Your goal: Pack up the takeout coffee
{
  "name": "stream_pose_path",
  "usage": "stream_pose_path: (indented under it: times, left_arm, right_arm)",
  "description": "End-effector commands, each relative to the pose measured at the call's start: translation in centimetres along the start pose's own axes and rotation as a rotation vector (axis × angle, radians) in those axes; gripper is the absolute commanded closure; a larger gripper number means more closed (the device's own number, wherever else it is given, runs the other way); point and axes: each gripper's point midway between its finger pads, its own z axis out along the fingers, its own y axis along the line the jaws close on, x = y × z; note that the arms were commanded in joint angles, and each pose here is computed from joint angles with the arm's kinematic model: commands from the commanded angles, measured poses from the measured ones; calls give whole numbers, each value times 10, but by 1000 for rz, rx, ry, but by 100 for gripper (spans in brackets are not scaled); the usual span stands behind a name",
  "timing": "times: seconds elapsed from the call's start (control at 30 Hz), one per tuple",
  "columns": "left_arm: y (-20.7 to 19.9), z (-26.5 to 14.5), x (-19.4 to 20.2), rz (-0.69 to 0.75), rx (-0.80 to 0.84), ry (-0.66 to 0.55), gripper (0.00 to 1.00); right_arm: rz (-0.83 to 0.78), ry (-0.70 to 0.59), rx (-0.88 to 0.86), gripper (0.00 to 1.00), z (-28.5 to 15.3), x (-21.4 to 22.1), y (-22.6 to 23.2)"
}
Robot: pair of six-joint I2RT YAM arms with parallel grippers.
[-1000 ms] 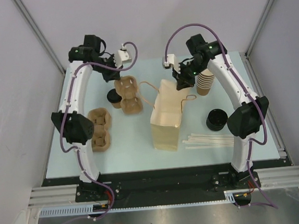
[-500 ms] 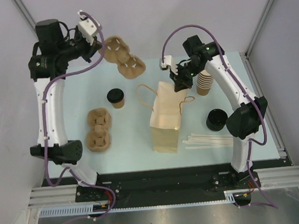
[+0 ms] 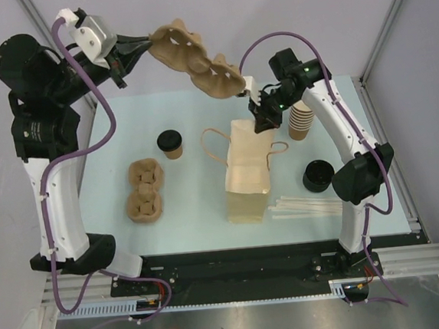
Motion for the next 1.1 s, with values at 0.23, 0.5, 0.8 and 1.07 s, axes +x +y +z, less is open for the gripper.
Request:
stream_pose_path:
  times: [0.23, 0.5, 0.8, 1.07]
  left_arm:
    - [-80, 0, 6, -11, 251, 25, 100]
    - [-114, 12, 34, 31, 326, 116, 100]
    - [-157, 22, 58, 81, 425, 204, 100]
    - [-172, 20, 84, 154, 480, 313, 100]
  right_arm:
    - [117, -38, -60, 100, -12, -14, 23]
    - [191, -22, -73, 100, -7, -15, 30]
    - [289, 31, -46, 100, 2, -12, 29]
    - [296, 51, -20, 97, 5, -19, 32]
